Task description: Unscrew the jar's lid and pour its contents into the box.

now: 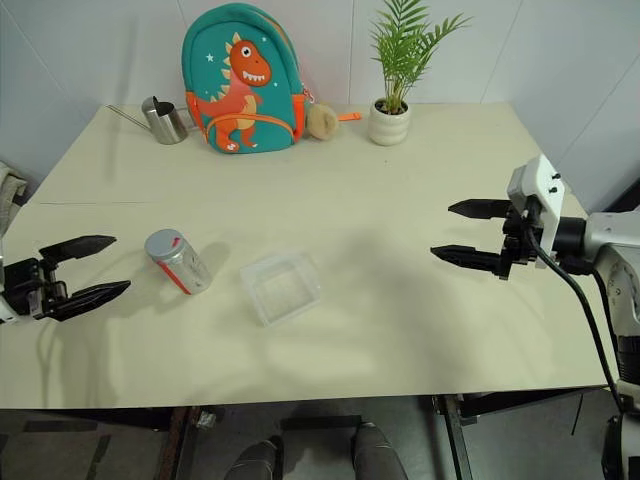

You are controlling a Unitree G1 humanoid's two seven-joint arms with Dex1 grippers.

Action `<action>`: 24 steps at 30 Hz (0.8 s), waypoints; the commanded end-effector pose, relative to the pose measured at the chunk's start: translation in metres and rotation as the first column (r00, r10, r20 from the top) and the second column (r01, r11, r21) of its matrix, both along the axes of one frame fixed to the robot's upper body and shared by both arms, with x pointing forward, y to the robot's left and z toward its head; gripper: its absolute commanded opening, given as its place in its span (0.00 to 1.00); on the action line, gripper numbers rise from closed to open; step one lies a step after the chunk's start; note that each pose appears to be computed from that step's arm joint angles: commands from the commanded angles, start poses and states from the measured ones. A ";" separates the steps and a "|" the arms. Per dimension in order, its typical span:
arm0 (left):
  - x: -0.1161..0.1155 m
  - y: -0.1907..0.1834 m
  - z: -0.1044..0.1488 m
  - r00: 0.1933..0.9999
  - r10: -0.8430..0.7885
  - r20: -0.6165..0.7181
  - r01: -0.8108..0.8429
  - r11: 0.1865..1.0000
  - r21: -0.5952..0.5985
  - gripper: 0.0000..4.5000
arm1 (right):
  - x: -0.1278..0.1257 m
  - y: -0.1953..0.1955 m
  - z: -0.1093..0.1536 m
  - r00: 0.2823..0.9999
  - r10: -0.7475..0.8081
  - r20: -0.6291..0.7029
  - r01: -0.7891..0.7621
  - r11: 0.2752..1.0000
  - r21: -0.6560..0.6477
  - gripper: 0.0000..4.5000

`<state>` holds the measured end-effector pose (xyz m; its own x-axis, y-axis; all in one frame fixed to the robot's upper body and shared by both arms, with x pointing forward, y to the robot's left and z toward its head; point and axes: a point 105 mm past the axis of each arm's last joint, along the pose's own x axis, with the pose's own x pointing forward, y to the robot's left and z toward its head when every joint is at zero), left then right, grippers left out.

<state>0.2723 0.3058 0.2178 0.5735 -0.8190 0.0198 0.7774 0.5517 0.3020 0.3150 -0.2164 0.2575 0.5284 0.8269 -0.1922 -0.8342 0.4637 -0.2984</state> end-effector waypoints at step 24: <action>-0.009 -0.055 0.006 0.965 0.260 0.023 -0.252 0.952 -0.173 0.99 | 0.016 0.050 -0.013 0.981 0.186 0.055 -0.191 0.973 0.129 1.00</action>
<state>0.2655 0.2538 0.2139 0.7330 -0.6639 0.1484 0.6338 0.7457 0.2058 0.3344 -0.1654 0.2350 0.3767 0.9238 -0.0685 -0.9055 0.3516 -0.2374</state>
